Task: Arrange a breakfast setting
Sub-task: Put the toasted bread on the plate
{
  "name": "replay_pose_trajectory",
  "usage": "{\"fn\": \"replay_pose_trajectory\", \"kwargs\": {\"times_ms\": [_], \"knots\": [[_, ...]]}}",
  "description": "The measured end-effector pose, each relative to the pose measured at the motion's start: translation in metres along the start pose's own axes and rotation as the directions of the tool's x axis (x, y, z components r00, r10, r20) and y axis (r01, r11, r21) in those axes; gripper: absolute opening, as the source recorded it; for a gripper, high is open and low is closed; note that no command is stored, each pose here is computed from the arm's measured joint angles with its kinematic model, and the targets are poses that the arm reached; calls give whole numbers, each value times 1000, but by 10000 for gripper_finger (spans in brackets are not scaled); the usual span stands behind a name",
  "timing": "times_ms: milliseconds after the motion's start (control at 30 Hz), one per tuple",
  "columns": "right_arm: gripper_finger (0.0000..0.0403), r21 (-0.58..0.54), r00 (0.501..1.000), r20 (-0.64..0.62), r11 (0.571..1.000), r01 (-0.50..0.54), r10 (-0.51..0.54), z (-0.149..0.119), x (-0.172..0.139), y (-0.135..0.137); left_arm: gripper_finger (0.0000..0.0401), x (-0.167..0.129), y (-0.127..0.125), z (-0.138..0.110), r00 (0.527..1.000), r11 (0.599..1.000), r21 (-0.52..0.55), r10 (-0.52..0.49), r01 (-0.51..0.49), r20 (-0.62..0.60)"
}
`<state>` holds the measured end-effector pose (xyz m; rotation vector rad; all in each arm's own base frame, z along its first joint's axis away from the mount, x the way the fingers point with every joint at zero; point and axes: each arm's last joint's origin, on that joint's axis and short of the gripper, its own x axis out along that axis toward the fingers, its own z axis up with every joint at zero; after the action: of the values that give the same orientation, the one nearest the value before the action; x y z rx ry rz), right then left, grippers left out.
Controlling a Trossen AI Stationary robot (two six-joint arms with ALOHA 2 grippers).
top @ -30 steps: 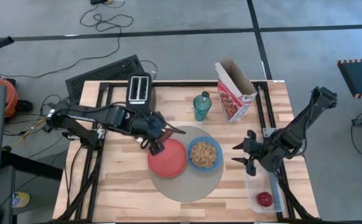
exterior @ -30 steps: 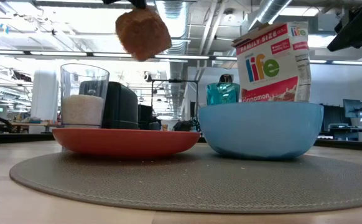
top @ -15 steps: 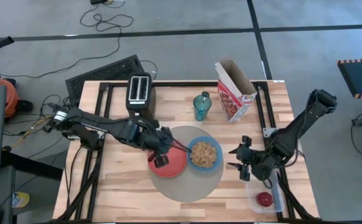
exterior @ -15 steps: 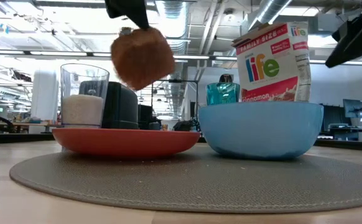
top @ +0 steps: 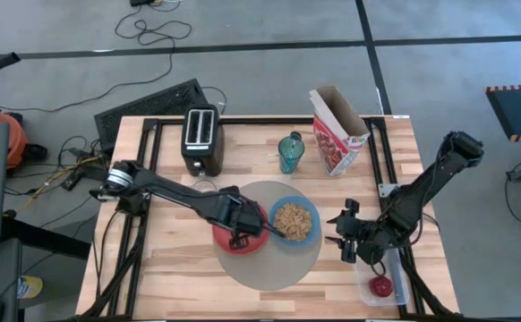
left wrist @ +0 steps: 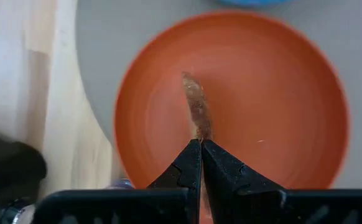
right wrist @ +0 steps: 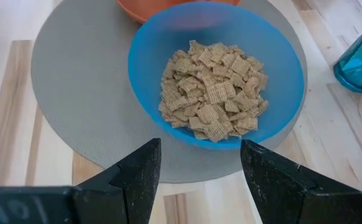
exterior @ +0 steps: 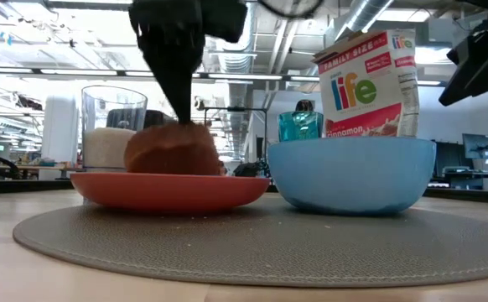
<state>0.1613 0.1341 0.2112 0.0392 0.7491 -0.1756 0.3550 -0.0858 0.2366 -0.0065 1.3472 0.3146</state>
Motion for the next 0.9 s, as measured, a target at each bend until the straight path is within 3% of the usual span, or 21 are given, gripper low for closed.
{"fn": "replay_pose_trajectory", "kwargs": {"times_ms": [233, 700, 900], "knots": [[249, 12, 1000, 6, 1000, 3, -3, 2, 1, -1, 0, 23, -10, 2, 996, 999, 23, -36, 38, -78], [249, 19, 1000, 10, 1000, 2, -2, 3, 1, -1, 2, 29, -17, 11, 995, 994, 33, -102, 102, -8], [249, 19, 1000, 10, 1000, 1, -1, 3, 1, -1, 42, 34, -20, 13, 994, 994, 21, -108, 108, -7]]}}
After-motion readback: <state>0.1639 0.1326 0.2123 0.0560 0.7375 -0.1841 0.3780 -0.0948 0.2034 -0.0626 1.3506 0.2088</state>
